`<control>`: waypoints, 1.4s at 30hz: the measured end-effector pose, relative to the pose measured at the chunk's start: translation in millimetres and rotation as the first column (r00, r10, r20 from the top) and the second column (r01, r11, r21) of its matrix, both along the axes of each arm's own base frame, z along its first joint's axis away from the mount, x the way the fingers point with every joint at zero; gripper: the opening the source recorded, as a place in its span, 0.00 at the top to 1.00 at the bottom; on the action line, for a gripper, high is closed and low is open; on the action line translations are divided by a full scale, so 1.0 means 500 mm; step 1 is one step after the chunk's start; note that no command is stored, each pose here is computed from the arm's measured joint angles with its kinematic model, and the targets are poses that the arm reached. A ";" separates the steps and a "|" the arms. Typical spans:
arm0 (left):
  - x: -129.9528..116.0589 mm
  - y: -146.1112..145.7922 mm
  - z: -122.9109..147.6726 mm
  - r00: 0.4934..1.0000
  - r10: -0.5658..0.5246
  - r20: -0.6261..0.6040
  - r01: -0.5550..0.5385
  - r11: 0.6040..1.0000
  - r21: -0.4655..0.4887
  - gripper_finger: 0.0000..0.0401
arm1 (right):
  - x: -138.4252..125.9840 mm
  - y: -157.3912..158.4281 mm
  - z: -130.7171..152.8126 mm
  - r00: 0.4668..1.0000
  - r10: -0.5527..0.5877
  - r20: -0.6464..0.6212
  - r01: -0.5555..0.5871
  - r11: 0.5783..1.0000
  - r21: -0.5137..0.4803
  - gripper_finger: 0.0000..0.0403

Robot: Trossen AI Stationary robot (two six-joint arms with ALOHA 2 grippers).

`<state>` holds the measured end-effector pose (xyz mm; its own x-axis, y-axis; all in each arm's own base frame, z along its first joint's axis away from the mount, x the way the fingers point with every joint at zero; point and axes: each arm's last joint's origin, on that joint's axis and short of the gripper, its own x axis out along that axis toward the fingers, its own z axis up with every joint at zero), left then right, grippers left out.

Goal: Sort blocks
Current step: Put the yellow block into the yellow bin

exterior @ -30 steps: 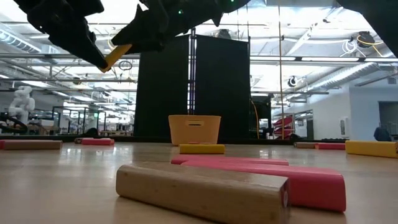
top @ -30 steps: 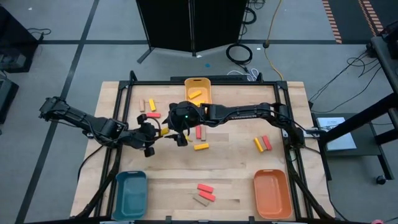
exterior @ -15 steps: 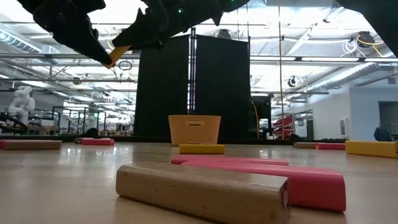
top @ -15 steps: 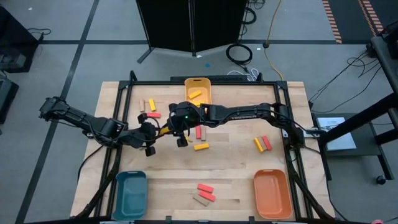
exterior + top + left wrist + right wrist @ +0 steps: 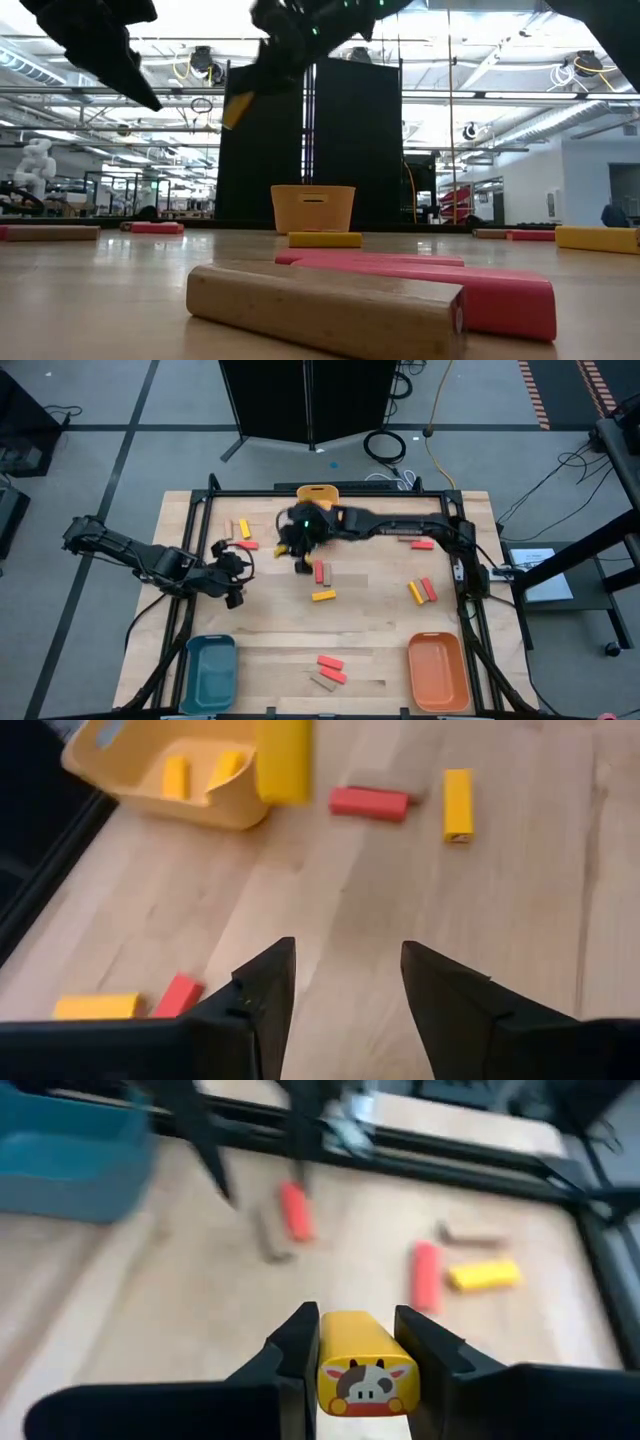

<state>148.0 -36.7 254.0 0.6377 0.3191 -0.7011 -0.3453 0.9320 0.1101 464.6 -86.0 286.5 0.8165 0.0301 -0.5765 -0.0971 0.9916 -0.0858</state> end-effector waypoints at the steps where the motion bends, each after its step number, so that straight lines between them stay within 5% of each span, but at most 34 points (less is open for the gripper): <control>1: -0.009 0.004 0.006 1.000 0.029 -0.008 -0.029 1.000 -0.003 0.55 | -0.008 -0.026 0.000 0.999 -0.030 -0.014 0.030 1.000 0.004 0.82; 8: -0.062 0.026 0.000 0.979 0.202 -0.003 -0.202 0.979 -0.017 0.55 | -0.078 -0.210 -0.020 0.953 -0.280 -0.117 0.289 0.955 0.069 0.82; 17: -0.065 0.030 -0.017 0.965 0.251 0.077 -0.255 0.965 0.062 0.55 | -0.128 -0.319 -0.044 0.870 -0.465 -0.164 0.482 0.872 0.083 0.82; 26: -0.054 0.026 -0.010 0.959 0.249 0.135 -0.254 0.967 0.025 0.55 | -0.108 -0.314 -0.140 0.840 -0.431 -0.329 0.488 0.866 0.109 0.80; 34: -0.052 0.026 -0.008 0.954 0.256 0.153 -0.261 0.965 0.009 0.55 | -0.098 -0.291 -0.139 0.848 -0.407 -0.340 0.466 0.878 0.109 0.52; 42: -0.039 0.021 0.002 0.937 0.265 0.230 -0.261 0.964 -0.049 0.55 | -0.102 -0.285 -0.139 0.839 -0.401 -0.369 0.464 0.880 0.099 0.41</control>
<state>128.4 -26.2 255.0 0.6783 0.4865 -0.5506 -0.5922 0.8056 -0.0178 413.5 -228.5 217.0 0.5344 -0.1547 -0.8310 0.3545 0.9335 0.0543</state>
